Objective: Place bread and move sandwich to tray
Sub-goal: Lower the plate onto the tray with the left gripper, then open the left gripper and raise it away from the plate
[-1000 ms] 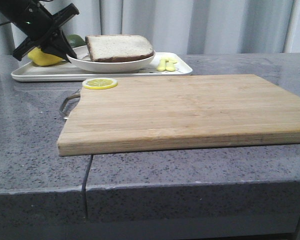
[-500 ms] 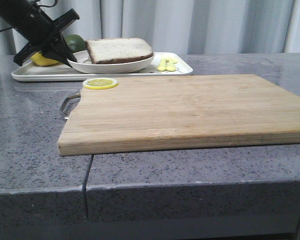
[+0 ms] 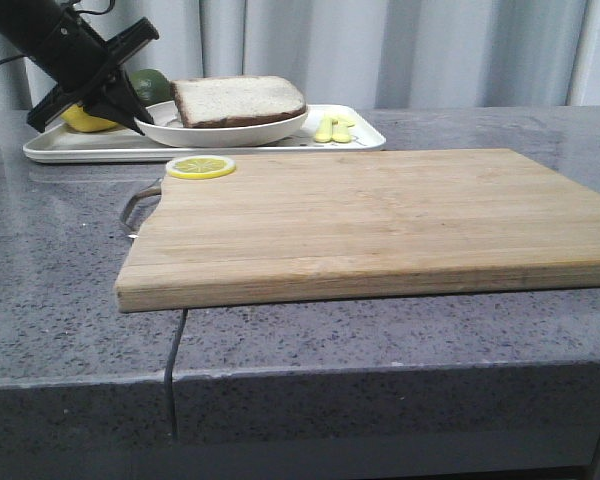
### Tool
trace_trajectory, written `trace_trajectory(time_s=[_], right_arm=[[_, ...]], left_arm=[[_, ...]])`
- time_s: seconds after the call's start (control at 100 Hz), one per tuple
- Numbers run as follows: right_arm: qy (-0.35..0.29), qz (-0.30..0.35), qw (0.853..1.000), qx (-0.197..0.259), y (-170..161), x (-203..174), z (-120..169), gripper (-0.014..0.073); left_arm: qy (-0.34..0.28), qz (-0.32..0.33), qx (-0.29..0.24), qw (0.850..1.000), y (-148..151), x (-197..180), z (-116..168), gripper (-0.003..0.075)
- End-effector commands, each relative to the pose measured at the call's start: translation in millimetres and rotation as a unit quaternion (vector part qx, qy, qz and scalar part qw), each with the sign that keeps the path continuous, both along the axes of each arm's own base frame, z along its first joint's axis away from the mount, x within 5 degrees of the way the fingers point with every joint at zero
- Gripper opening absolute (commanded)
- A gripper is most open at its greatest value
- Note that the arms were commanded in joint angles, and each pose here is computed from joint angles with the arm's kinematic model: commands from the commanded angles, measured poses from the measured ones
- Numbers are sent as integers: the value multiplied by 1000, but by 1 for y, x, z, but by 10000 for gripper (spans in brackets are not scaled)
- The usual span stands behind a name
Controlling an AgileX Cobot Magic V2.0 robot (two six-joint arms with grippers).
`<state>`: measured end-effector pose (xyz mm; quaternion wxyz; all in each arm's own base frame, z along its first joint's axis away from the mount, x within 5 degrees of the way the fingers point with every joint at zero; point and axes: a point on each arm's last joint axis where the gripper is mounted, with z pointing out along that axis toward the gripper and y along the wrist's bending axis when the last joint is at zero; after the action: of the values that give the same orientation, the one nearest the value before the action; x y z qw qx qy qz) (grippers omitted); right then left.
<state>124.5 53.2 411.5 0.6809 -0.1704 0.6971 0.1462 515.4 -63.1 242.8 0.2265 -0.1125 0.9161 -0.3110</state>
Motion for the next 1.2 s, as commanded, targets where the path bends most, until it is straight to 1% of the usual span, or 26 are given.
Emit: trace_trajectory(time_s=[0.0, 0.06, 0.21, 0.35, 0.47, 0.62, 0.82, 0.91, 1.1, 1.19], right_arm=[[-47, -21, 998, 21, -5, -2, 16, 319], [-48, -21, 998, 22, -5, -2, 16, 319], [-48, -21, 998, 22, -5, -2, 16, 319], [-48, -22, 998, 22, -5, -2, 16, 319], [-51, -23, 998, 23, -5, -2, 17, 319], [-51, -23, 998, 23, -5, -2, 17, 319], [-52, -24, 998, 24, -5, -2, 17, 319], [-54, -25, 998, 25, -6, -2, 17, 319], [-57, -27, 998, 26, -6, -2, 18, 319], [-57, -27, 998, 26, -6, -2, 18, 319]], left_arm=[[-60, 8, -39, 997, -7, -7, 52, -8], [-60, 7, -39, 997, -7, -7, 52, 21], [-58, 6, -39, 998, -7, -8, 52, 149], [-52, 2, -38, 998, -6, -9, 51, 196], [-49, 0, -37, 998, -6, -9, 51, 202], [-59, -3, -35, 998, -6, -10, 59, 202], [-82, -18, 16, 996, -1, -14, 83, 202], [-83, -19, 32, 996, 1, -16, 90, 202], [-72, -32, 83, 993, 6, -22, 96, 202], [-75, -35, 90, 992, 7, -24, 102, 201]])
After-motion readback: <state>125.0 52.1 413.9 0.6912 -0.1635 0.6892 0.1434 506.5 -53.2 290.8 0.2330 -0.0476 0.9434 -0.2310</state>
